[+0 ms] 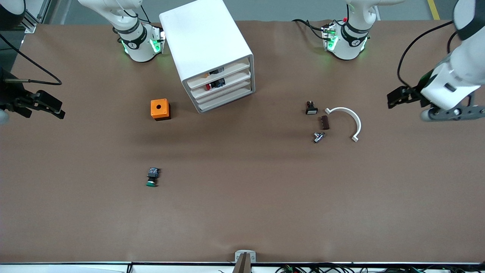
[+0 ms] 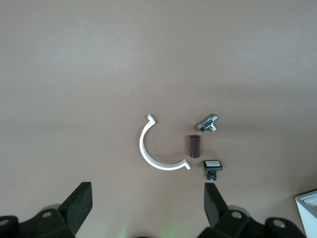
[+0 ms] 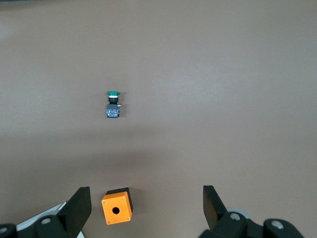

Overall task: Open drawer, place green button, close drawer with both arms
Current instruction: 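Move the right gripper to the green button while the left gripper approaches the cabinet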

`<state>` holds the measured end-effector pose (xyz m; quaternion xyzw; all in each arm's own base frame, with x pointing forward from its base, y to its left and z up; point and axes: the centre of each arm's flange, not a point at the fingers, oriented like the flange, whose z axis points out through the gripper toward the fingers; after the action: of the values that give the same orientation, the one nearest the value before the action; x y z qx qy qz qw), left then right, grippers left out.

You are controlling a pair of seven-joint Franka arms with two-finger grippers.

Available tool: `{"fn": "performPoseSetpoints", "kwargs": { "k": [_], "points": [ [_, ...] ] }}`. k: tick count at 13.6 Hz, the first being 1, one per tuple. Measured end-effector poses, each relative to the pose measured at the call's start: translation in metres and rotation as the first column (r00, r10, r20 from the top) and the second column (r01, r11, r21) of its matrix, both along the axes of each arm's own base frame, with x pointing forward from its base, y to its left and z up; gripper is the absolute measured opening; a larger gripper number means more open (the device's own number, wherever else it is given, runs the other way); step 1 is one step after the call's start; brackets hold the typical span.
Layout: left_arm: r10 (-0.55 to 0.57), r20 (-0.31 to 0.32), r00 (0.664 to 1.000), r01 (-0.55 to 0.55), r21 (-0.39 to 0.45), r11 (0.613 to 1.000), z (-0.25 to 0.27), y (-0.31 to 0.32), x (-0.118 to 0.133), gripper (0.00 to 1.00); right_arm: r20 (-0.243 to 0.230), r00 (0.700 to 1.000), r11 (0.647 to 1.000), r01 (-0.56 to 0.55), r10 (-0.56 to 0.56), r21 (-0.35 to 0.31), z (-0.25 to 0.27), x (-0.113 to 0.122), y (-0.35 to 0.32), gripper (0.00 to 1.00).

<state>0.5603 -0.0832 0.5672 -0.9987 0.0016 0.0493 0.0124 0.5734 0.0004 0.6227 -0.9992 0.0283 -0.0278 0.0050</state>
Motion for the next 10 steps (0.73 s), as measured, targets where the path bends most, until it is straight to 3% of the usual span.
{"fn": "performPoseSetpoints", "kwargs": {
  "k": [4,6,10],
  "points": [
    [-0.003,-0.027,1.0,0.003,-0.012,1.0,-0.059,-0.037,0.022,1.0,-0.044,0.999,0.998,-0.005,0.007,0.055,-0.028,0.014,0.008,1.0],
    [0.063,-0.049,0.997,-0.063,-0.011,0.998,-0.097,-0.062,0.033,1.0,-0.088,0.996,0.998,-0.02,0.026,0.065,-0.064,0.031,0.018,1.0],
    [0.23,-0.102,0.968,-0.229,0.022,0.973,-0.168,-0.12,0.046,1.0,-0.128,0.99,0.995,-0.048,0.058,0.082,-0.14,0.065,0.041,1.0]
  ]
}}
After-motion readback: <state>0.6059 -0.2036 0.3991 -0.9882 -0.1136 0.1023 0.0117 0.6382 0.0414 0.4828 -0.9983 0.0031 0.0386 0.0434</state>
